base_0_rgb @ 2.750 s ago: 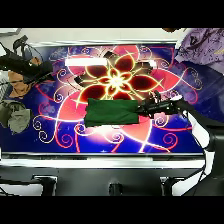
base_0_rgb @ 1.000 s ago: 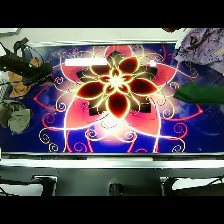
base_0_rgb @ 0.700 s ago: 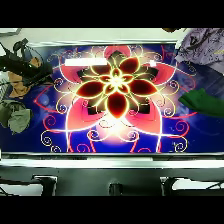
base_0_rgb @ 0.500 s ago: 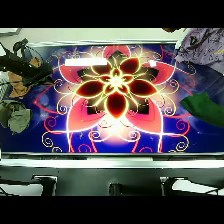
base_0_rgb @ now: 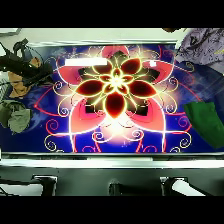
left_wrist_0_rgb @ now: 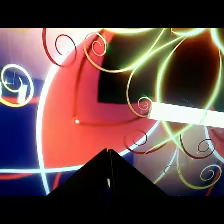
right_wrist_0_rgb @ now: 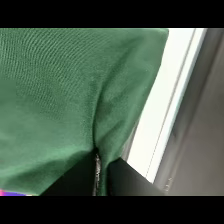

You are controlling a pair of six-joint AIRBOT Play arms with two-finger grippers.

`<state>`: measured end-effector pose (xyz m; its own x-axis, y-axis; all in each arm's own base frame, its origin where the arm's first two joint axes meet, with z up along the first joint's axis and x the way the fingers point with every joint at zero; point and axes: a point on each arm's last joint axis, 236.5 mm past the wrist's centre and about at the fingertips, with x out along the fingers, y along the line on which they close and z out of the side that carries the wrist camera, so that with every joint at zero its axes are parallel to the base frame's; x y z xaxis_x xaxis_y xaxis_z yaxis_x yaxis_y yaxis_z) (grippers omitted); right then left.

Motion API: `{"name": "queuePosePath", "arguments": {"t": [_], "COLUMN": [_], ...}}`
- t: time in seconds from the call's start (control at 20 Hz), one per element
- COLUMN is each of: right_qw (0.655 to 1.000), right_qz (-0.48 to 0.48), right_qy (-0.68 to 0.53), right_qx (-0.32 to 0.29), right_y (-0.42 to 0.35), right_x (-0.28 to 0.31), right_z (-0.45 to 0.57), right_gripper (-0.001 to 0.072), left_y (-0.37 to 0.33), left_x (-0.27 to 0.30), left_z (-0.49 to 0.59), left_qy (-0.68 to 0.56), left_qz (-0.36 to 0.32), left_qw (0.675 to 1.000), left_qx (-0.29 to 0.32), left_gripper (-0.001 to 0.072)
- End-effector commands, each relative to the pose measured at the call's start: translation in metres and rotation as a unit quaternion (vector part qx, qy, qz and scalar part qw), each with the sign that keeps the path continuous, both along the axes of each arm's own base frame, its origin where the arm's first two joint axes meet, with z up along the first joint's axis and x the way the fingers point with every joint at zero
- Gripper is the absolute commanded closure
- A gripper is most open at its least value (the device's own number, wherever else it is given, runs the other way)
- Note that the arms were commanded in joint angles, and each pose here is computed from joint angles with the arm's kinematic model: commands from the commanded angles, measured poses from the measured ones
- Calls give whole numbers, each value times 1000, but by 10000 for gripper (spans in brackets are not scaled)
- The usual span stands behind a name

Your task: Fold the clothes and pants, and hang the long-sleeved shirts on hangers.

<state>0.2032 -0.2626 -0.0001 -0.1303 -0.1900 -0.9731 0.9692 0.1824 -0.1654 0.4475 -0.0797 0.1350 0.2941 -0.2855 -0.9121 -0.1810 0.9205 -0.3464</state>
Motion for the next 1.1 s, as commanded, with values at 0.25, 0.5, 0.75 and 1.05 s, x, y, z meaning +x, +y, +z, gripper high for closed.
{"name": "queuePosePath", "arguments": {"t": [0.25, 0.5, 0.75, 1.05], "right_qw": [994, 992, 995, 989], "right_qz": [-14, -1, 22, 97], "right_qy": [105, 127, 101, -74], "right_qx": [29, 10, -15, -86], "right_y": [27, 20, 6, -36], "right_x": [-62, -74, -60, 42], "right_z": [-37, -46, -46, 30], "right_gripper": [681, 681, 498, 280], "left_y": [0, -1, -1, -1], "left_x": [0, 0, 0, 0], "left_z": [0, 0, 0, 1], "left_qy": [-1, -1, -1, -2], "left_qz": [0, -1, -1, -1], "left_qw": [1000, 1000, 1000, 1000], "left_qx": [0, 0, 0, 0], "left_gripper": [685, 686, 685, 684]}}
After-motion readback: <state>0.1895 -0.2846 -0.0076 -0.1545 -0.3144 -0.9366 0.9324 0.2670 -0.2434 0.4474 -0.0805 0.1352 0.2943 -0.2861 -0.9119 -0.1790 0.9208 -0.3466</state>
